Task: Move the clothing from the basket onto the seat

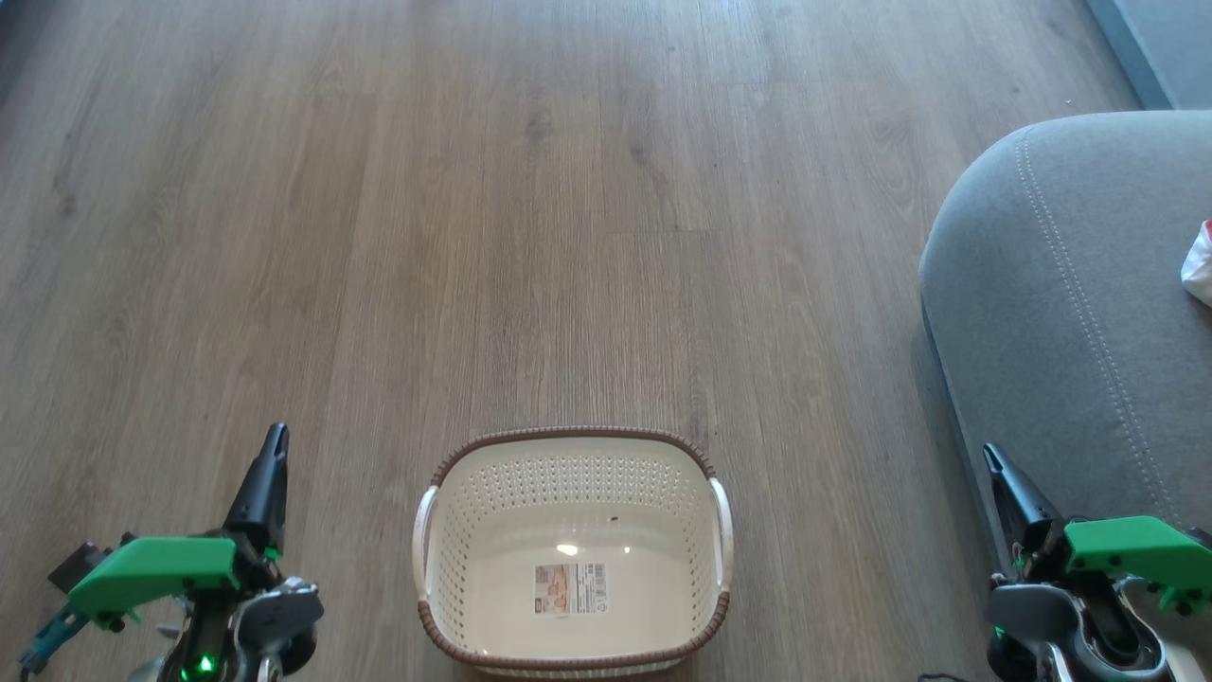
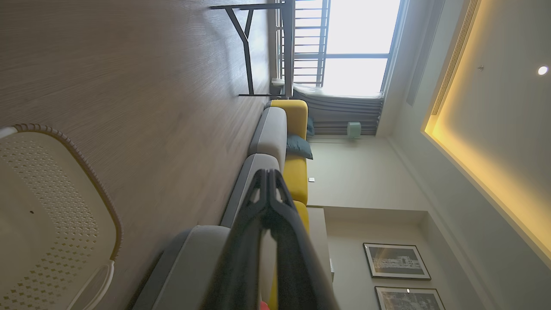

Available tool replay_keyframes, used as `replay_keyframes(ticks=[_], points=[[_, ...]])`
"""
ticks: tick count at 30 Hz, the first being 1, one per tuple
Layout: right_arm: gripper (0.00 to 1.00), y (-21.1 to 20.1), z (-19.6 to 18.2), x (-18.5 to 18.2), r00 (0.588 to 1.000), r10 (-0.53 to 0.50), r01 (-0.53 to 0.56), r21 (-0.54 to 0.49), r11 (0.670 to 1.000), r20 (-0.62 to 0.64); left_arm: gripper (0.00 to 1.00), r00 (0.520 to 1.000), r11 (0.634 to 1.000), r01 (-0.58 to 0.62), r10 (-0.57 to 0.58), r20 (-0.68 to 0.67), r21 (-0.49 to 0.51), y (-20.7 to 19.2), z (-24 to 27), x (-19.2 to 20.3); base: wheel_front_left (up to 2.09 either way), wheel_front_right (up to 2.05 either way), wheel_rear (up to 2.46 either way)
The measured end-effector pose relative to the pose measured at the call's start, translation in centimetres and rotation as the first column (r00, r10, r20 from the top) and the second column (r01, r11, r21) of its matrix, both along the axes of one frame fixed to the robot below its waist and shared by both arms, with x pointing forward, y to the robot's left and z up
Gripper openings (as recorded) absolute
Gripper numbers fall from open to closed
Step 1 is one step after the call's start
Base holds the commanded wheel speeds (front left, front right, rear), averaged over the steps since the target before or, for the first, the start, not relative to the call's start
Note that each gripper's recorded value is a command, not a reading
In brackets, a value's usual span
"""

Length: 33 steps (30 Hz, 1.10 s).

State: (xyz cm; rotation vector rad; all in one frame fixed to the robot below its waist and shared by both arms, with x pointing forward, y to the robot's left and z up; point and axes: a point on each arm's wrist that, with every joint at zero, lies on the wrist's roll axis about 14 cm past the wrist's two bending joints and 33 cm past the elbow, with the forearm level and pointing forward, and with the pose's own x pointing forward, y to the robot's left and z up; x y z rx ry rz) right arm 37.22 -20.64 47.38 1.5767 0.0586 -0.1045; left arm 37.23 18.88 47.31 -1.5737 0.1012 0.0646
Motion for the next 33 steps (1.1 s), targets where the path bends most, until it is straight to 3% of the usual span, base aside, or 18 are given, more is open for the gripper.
replay_keyframes(ticks=[33], points=[[0.0,0.0,0.0,0.0,1.0,0.0,0.0,0.0,1.0,0.0,0.0,1.0,1.0,0.0,0.0,0.001,0.0,0.0,0.03,0.02,0.0,0.0,0.0]])
